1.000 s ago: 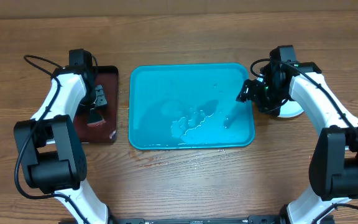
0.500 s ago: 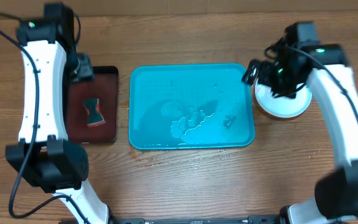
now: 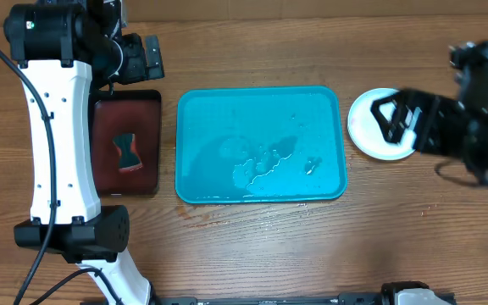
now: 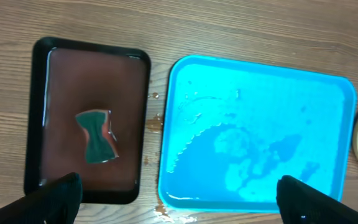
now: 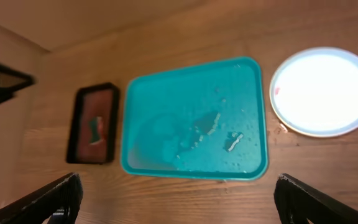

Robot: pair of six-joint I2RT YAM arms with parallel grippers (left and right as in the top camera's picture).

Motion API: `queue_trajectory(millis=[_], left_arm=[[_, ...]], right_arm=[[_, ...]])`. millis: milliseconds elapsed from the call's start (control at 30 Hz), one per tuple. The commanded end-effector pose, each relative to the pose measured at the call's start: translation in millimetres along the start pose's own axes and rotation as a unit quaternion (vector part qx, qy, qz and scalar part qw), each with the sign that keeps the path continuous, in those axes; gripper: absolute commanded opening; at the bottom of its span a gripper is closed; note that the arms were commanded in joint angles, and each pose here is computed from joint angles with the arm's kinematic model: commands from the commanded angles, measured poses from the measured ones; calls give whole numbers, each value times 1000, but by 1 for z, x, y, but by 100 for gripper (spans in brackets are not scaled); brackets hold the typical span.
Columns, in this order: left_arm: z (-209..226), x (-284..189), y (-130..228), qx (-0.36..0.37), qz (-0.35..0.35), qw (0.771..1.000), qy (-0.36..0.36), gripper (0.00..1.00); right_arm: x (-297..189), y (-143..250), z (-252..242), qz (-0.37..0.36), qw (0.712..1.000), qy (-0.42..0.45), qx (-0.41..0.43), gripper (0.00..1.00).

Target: Clean dirty plates on tray and stack at the side

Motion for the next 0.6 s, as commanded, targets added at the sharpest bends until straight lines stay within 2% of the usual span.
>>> queue_trajectory(millis=[0,400,567], left_arm=[[-3,0,0,0,2,1000,16,100],[-3,0,0,0,2,1000,16,100],[-3,0,0,0,2,1000,16,100]], right_arm=[[-18,8,8,-19,999,-24,-16,100],[-29,15,7,-29,999,-19,-23,100],[-29,12,-4,-80,995,19,-55,100]])
Point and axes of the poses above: each gripper's point midway between its finger pads, its own x axis out along the fingers, its own z axis along the line the jaws close on, y = z × x, the point moved 7 cm from there along -x, back along the fingers, and after that the axes turned 4 degrees about x, right-handed, at the moved point
